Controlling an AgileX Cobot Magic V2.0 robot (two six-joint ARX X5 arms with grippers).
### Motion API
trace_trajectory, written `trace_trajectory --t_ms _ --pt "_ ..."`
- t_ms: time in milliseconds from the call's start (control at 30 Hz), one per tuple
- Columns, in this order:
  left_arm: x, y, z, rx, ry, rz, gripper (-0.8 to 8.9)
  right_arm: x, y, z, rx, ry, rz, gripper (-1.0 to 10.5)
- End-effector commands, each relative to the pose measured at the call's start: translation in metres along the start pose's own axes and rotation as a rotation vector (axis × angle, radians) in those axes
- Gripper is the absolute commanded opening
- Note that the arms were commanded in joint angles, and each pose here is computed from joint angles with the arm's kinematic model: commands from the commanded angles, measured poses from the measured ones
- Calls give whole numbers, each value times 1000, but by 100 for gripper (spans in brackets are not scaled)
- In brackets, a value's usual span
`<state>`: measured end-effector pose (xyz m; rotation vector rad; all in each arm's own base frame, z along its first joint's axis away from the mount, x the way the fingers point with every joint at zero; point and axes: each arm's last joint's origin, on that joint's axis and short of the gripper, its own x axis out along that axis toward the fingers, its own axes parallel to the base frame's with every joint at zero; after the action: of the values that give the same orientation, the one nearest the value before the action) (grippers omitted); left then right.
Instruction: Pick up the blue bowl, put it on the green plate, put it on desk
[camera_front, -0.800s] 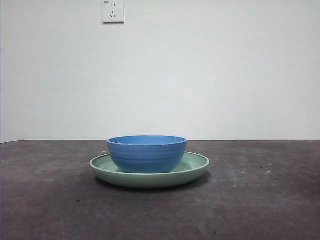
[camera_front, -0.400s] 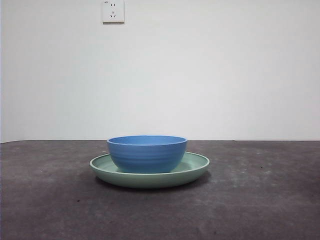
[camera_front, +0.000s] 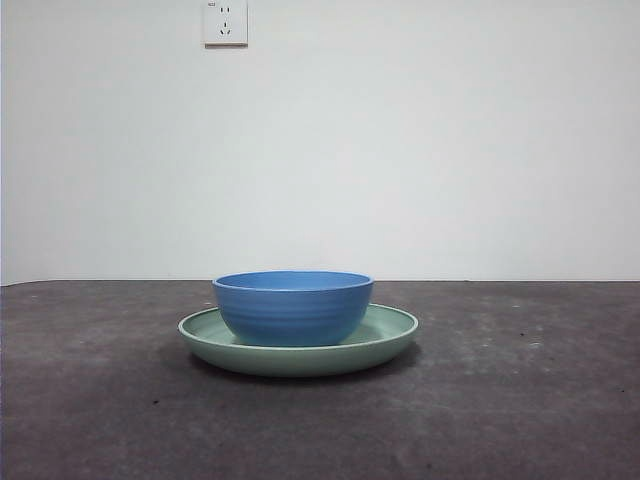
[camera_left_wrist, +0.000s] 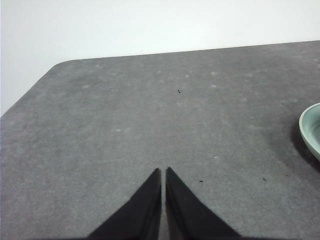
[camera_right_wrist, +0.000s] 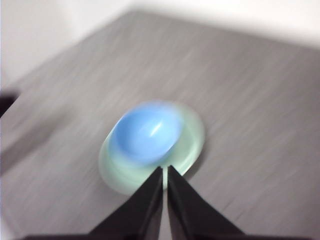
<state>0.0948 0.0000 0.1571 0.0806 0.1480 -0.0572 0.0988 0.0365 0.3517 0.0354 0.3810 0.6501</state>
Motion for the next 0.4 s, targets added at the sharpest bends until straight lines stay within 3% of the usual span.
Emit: trace_trajectory --t_ms 33,133,400 --pt "2 0 -7 -5 28 2 15 -9 -8 -4 -45 -131 -118 8" --pt "2 0 -7 -5 27 2 15 -13 -14 -19 -75 -229 -226 8" --pt "2 0 -7 -5 28 2 15 4 -29 -84 -121 -368 -354 8"
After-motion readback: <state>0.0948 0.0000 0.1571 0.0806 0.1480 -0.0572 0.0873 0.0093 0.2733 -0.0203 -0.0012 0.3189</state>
